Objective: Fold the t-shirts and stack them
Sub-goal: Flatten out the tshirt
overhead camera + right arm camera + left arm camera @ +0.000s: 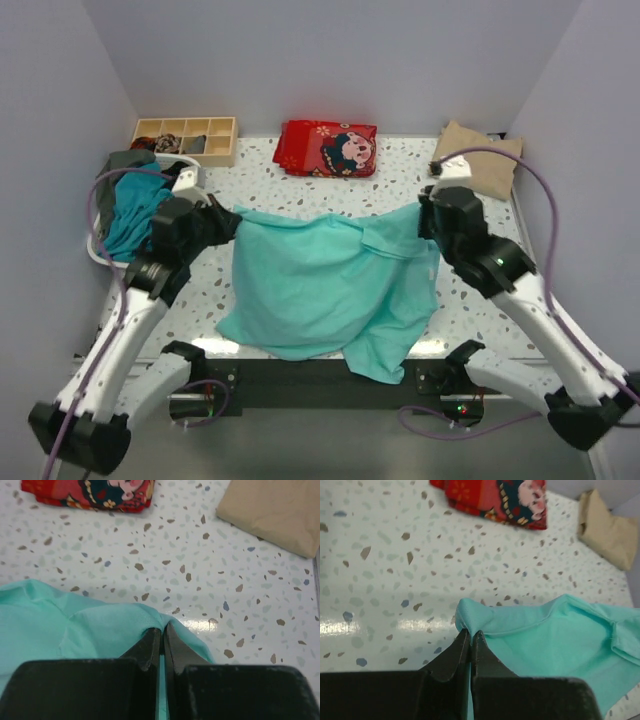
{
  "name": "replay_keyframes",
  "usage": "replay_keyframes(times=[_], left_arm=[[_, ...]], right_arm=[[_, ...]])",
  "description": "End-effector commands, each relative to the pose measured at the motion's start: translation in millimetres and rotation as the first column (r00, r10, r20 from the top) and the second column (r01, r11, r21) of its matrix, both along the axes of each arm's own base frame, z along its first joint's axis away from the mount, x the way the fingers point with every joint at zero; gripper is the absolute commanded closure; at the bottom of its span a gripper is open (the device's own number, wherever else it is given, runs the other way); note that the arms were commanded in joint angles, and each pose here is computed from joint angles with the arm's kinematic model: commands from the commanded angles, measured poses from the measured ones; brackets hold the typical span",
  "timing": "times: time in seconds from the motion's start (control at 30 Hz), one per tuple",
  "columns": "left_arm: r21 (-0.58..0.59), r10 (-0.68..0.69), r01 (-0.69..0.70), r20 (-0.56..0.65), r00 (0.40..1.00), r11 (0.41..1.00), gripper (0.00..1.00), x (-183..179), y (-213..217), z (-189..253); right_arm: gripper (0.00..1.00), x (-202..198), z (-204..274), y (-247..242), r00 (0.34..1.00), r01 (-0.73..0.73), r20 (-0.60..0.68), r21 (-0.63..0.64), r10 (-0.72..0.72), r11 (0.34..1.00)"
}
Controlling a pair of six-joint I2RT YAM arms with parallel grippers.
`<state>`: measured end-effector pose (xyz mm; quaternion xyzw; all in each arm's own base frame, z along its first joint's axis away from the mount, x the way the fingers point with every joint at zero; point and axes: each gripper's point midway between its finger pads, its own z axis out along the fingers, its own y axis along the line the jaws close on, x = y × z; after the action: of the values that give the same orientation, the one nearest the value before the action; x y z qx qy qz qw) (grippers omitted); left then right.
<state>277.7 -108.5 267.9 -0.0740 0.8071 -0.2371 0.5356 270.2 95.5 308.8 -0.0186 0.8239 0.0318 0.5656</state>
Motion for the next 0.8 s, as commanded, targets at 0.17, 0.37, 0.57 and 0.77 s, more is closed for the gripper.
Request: replay_keyframes(times=[0.17,0.37,0.57,0.77], left_arm=[[0.109,0.204,-0.192,-0.111,0.973,0.975,1.00,108,6,-97],[0.234,0.280,-0.245,-0.134,0.951,0.941,1.00,169,12,-123],[0.309,0.365,-0.299,-0.182,0.913,0.903,1.00,208,37,-158],[0.345,0.370,-0.273,-0.260,0.892,0.898,0.56,233,65,-202]], right_arm=[[1.00,114,-58,17,0.980,0.195,-0.009,-0.180,-0.200,0.964],[1.00,169,-94,9,0.961,0.227,-0.106,-0.224,-0.255,0.948],[1.00,217,-139,-31,0.912,0.299,-0.201,-0.267,-0.356,0.916],[0.93,256,-185,-36,0.887,0.274,-0.286,-0.306,-0.363,0.911]])
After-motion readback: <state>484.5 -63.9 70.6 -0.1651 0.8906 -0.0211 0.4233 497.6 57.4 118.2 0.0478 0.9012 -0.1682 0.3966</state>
